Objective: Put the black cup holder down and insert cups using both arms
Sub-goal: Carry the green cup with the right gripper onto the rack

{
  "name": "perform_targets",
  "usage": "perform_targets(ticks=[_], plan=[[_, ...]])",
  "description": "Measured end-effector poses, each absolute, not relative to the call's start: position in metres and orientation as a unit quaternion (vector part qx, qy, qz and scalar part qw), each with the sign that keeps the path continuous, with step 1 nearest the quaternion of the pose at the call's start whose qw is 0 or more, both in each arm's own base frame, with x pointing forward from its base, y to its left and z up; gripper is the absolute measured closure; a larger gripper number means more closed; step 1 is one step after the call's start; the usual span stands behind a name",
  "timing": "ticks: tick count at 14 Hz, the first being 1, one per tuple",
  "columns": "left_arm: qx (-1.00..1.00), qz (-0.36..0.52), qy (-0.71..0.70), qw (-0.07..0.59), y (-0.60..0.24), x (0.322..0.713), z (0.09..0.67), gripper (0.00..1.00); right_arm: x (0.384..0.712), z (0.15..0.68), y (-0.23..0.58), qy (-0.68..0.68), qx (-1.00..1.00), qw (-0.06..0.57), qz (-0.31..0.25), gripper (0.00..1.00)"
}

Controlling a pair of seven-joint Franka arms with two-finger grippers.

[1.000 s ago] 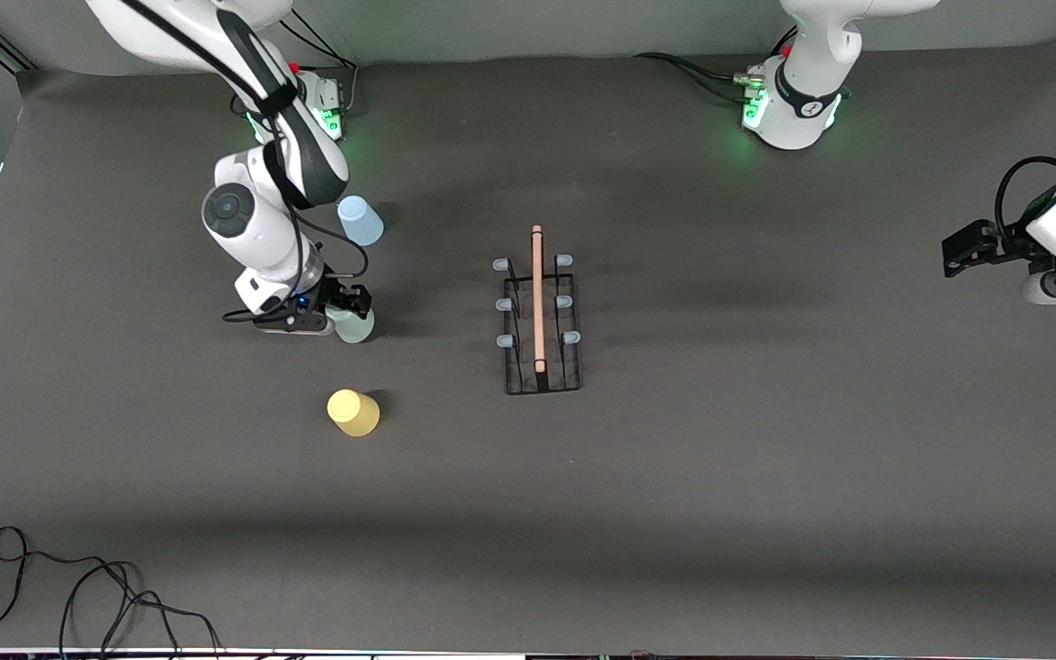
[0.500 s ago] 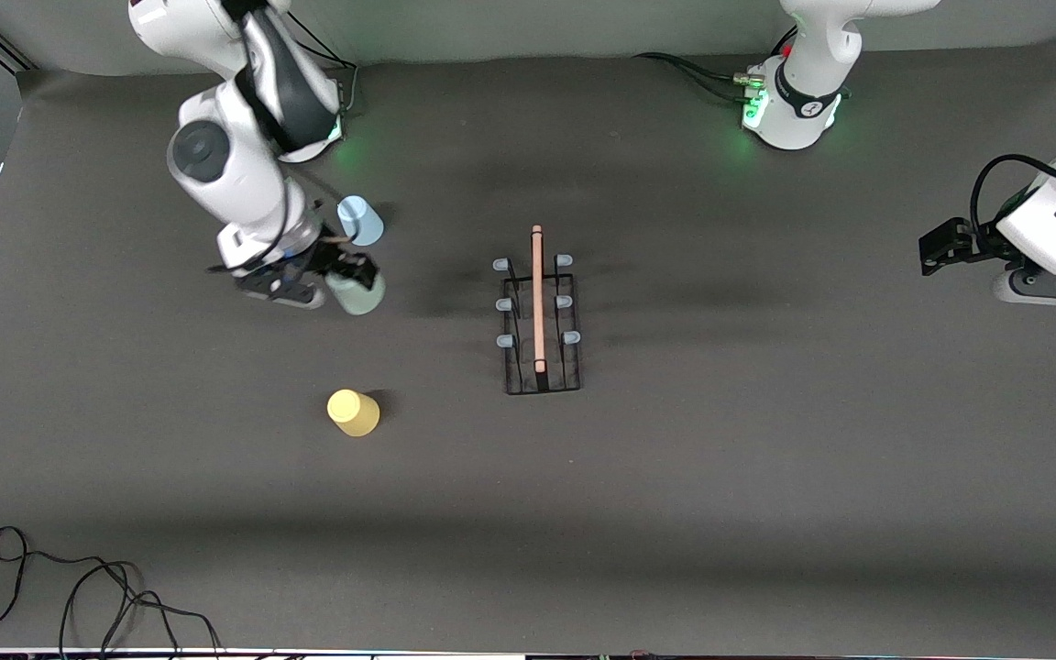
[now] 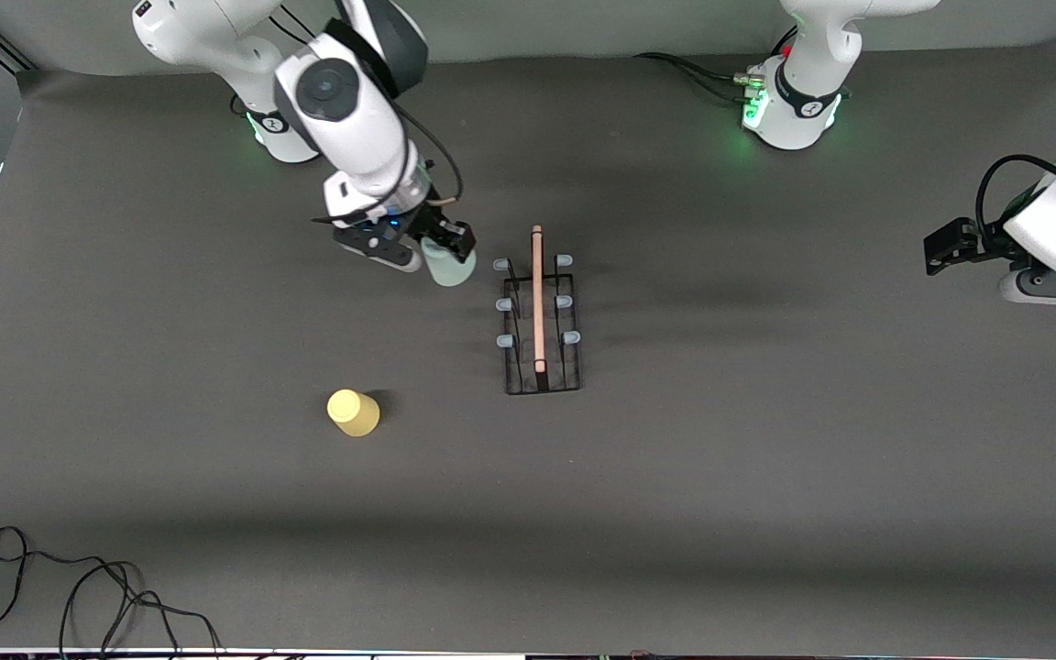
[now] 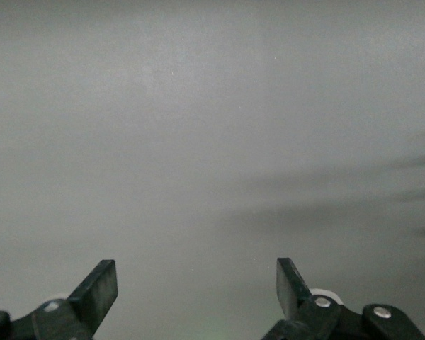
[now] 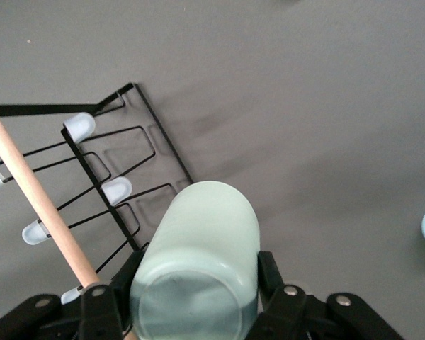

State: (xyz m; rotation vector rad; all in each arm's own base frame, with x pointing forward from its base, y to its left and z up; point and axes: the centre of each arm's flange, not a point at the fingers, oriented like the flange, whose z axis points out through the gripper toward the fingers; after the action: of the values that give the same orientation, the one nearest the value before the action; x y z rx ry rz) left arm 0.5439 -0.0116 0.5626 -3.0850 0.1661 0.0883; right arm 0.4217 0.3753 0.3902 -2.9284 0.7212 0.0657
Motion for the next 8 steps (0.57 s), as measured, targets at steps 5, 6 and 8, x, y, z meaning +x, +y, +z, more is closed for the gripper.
perform_targets(ticks=[5,6,8], plan=[[-0.998,0.029,0.053,0.025,-0.010,0.544,0.563,0.00,0.415,0.367,0.414,0.258,-0.964,0.048,0.027,0.31],[-0.998,0.029,0.052,0.025,-0.010,0.544,0.563,0.00,0.415,0.365,0.417,0.259,-0.964,0.048,0.027,0.31],[-0.998,0.029,0.052,0.025,-0.009,0.544,0.563,0.00,0.414,0.362,0.422,0.262,-0.964,0.050,0.025,0.31]])
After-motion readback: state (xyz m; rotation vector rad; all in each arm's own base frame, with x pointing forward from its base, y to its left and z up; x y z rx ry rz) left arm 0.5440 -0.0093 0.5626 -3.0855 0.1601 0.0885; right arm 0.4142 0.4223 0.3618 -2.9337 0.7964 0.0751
